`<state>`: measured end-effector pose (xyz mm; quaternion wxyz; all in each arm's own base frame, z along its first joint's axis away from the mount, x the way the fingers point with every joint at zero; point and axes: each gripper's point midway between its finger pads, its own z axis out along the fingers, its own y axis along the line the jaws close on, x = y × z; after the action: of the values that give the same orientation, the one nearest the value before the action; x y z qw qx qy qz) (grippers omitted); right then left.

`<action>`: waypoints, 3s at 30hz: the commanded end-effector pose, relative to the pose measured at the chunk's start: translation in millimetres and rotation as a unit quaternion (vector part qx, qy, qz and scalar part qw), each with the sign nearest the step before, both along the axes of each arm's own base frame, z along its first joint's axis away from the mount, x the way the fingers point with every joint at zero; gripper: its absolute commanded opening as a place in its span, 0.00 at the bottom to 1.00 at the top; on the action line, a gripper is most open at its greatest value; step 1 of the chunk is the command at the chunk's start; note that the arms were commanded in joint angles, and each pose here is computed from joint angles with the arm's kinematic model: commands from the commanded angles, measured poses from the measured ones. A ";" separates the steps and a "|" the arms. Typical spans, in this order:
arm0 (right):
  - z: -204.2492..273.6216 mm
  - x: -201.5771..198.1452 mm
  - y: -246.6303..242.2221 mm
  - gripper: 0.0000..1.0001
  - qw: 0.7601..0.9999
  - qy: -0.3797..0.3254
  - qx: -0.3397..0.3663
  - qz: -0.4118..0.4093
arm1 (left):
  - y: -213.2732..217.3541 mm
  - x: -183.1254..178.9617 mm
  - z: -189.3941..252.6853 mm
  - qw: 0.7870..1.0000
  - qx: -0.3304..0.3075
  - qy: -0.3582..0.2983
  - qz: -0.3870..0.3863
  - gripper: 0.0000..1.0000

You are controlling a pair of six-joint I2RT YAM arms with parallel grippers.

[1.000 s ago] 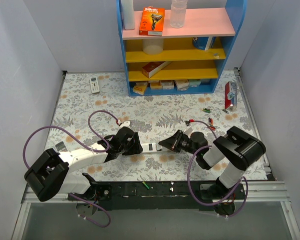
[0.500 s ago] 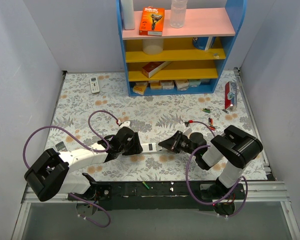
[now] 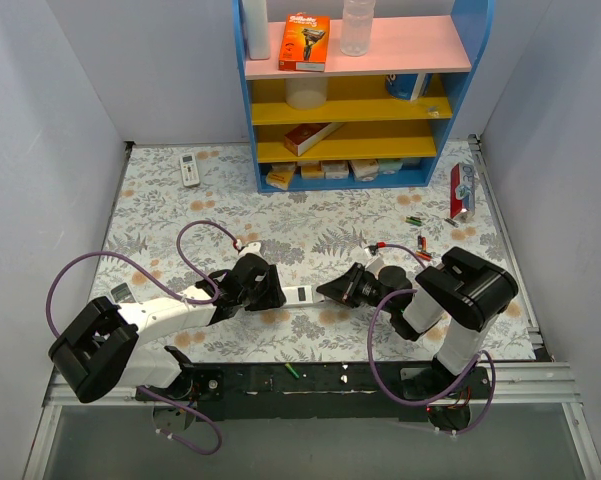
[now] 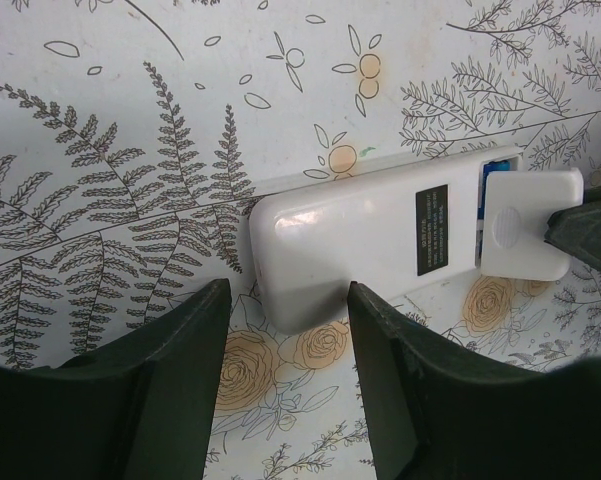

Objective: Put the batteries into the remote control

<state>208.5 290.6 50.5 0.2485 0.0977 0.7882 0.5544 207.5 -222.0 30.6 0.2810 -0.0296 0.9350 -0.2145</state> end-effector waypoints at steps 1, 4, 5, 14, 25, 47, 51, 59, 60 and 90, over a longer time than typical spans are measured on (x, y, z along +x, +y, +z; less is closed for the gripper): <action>24.6 7.2 7.0 0.01 0.998 -0.055 0.038 -0.003 | -0.4 -0.6 0.9 1.000 0.002 0.005 -0.001 0.49; 22.7 6.9 5.3 0.01 0.998 -0.054 0.037 -0.007 | -0.7 -0.2 1.5 1.000 0.002 0.004 -0.001 0.49; 21.7 6.9 3.6 0.01 0.998 -0.052 0.036 -0.010 | -0.9 0.0 1.7 1.000 0.001 0.003 -0.001 0.49; 29.3 10.2 -1.0 0.03 0.996 -0.069 0.048 -0.030 | 0.9 -2.1 -2.2 1.000 0.007 0.008 -0.003 0.49; 43.5 15.4 1.5 0.03 0.992 -0.101 0.062 -0.030 | 4.3 -4.9 -9.0 1.000 0.018 0.016 -0.005 0.48; 60.5 21.7 7.2 0.03 0.987 -0.139 0.082 -0.024 | 7.7 -6.2 -12.4 0.999 0.026 0.018 -0.004 0.47; 56.4 19.2 7.2 0.03 0.988 -0.134 0.080 -0.020 | 7.9 -6.0 -12.4 0.999 0.026 0.017 -0.004 0.47; 42.0 11.9 2.0 0.30 0.990 -0.123 0.061 -0.015 | 7.6 -5.3 -11.5 1.000 0.026 0.016 -0.004 0.47; 42.3 11.5 1.7 0.32 0.991 -0.123 0.060 -0.015 | 7.7 -5.3 -11.4 1.000 0.026 0.015 -0.004 0.47; -9.6 11.5 -12.0 0.36 0.990 -0.061 -0.125 0.000 | 10.1 -4.5 -7.9 1.000 0.028 0.009 -0.001 0.47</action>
<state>215.3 281.3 43.0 0.2941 0.0404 0.8227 0.4848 208.8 -223.6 29.4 0.2818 -0.0272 0.9345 -0.2155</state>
